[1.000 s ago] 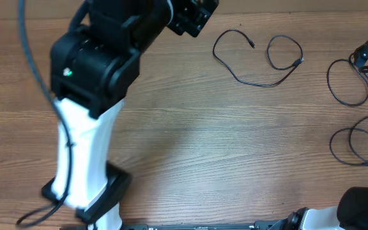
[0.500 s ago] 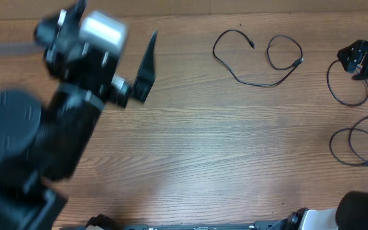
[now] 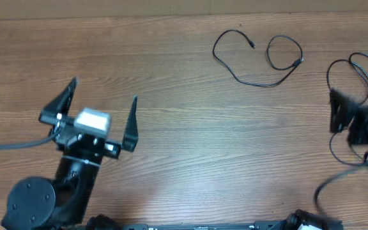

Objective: Untangle cables

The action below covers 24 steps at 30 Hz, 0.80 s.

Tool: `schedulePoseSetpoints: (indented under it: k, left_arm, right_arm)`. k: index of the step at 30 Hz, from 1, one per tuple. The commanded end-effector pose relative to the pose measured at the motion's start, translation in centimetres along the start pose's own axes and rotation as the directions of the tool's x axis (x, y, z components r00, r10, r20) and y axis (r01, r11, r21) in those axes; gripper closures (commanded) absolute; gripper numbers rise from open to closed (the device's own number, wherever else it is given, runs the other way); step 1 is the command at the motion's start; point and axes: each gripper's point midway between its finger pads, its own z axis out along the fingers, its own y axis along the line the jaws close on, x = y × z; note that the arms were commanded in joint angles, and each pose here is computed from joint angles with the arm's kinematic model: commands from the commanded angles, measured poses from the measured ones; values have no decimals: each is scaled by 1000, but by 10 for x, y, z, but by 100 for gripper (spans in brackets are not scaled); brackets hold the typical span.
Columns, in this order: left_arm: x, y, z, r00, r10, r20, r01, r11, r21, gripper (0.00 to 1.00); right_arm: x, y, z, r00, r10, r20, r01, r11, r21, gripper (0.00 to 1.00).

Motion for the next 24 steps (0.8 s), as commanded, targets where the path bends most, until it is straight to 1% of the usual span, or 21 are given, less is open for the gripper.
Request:
schedulePoseSetpoints:
  k: [1,3,5,7,14,19,24]
  left_arm:
    - [16,8,-11,1000,-25,-4,24,998,-54,0]
    - [26,12,-14,1000,-24,-13,23,996,-83,0]
    - [36,11,-16,999,-21,-25,18,996,-84,0]
    - [47,8,-16,999,-16,-39,13,997,-80,0]
    - [91,-4,-12,995,9,-99,-16,997,-69,0]
    - [114,8,-11,994,15,-113,-34,985,-168,0]
    - [137,16,-19,994,14,-113,-41,970,-240,0]
  right_arm:
    - [41,-16,2,997,68,-40,-62,991,122,0]
    - [57,-12,4,997,73,-30,-70,991,114,0]
    - [69,-7,10,998,68,-13,-67,994,85,0]
    - [74,-5,16,998,62,4,-62,996,64,0]
    - [84,-10,34,998,60,10,-60,996,65,0]
    - [90,-11,40,998,61,6,-62,996,65,0]
    - [93,-8,48,999,52,6,-52,998,45,0]
